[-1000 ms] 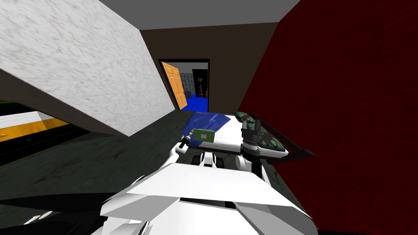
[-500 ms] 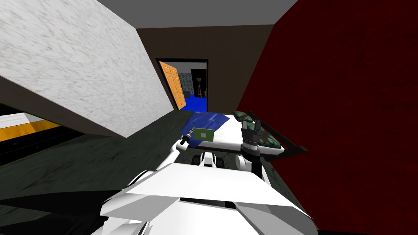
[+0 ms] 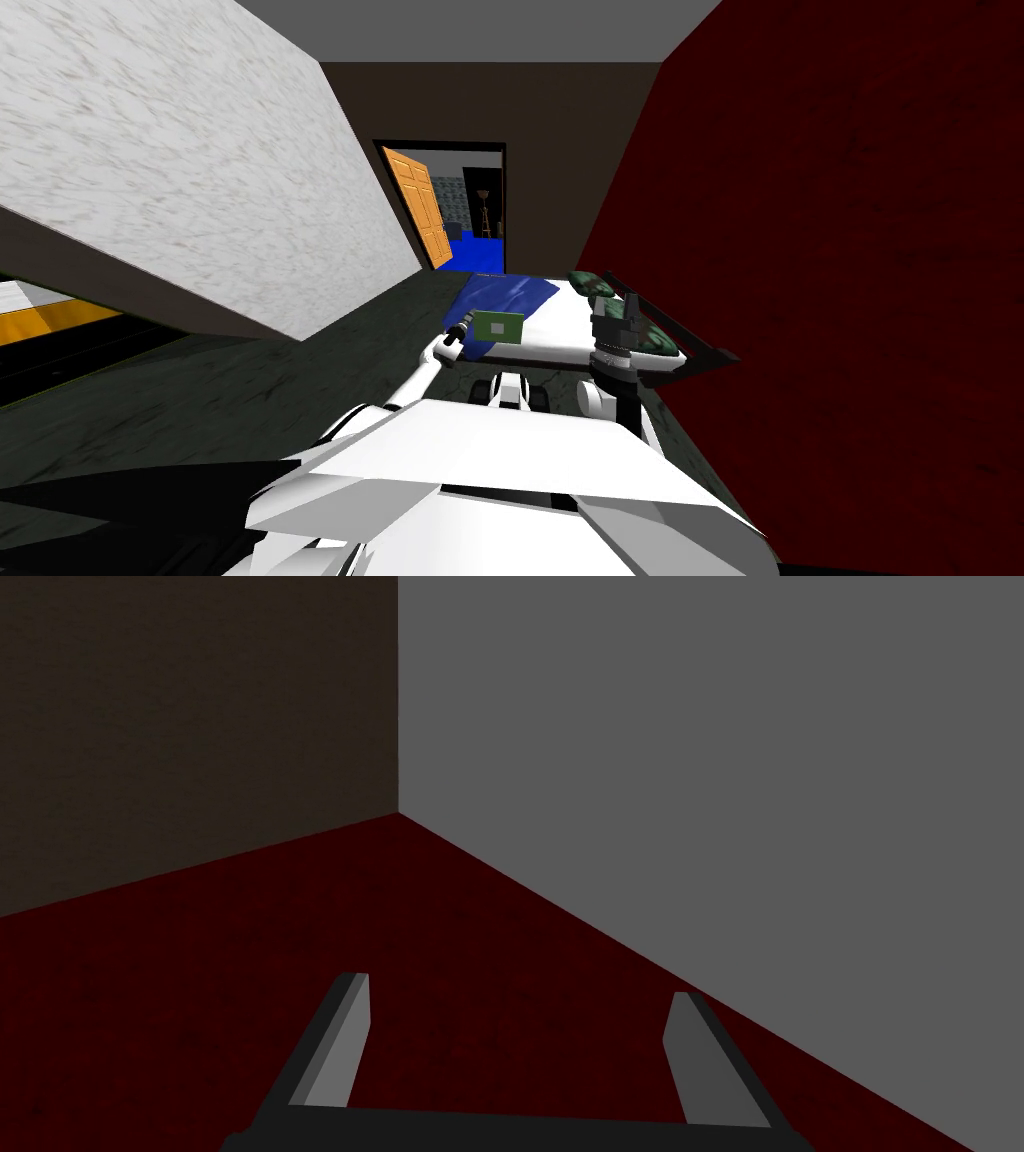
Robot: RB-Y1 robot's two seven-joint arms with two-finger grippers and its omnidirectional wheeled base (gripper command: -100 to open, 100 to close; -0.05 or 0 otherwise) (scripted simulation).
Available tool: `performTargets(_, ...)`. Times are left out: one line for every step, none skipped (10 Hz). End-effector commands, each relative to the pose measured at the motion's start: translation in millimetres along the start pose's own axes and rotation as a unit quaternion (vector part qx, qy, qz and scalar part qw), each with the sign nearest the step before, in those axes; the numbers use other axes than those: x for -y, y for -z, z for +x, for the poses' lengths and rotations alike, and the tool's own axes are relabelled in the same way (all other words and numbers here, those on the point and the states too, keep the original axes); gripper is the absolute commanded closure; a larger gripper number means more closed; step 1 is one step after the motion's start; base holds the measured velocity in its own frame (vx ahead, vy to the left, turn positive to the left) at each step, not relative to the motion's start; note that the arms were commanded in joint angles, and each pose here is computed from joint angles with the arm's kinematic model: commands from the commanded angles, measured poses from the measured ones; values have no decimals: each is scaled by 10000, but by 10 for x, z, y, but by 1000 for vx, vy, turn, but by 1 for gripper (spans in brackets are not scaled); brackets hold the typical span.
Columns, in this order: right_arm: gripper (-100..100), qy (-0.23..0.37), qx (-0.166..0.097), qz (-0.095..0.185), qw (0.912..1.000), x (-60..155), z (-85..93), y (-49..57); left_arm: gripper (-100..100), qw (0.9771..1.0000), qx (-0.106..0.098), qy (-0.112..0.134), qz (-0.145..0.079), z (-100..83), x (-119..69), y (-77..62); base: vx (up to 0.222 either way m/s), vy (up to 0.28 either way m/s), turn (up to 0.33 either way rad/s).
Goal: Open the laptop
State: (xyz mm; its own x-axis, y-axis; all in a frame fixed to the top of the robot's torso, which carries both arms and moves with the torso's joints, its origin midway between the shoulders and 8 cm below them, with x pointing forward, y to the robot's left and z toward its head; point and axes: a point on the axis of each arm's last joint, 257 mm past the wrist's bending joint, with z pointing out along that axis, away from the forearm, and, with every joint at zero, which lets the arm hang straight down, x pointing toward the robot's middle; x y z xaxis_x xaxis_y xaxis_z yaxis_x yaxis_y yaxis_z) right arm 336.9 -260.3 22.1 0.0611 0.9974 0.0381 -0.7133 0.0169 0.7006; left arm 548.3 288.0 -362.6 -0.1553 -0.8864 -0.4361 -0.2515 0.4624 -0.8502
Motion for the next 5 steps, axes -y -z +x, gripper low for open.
performTargets(0, 0, 0, 0, 10000, 0, 0, 0, 100, 9997, 19, 27, -228, -88, 13, -90, -34, -2, -83)
performTargets(0, 0, 0, 0, 10000, 0, 0, 0, 100, 9992, 21, 27, -389, -89, -70, -85, -37, 3, -57)
performTargets(0, 0, 0, 0, 10000, 0, 0, 0, 100, 9990, 21, 27, -446, -89, -99, -82, -13, 2, -5)
performTargets(0, 0, 0, 0, 10000, 0, 0, 0, 100, 9995, 28, 21, -325, -96, -15, -111, 0, 0, 0)
performTargets(0, 0, 0, 0, 10000, 0, 0, 0, 100, 9986, 8, 77, -518, -86, -58, -140, 11, 29, -95)
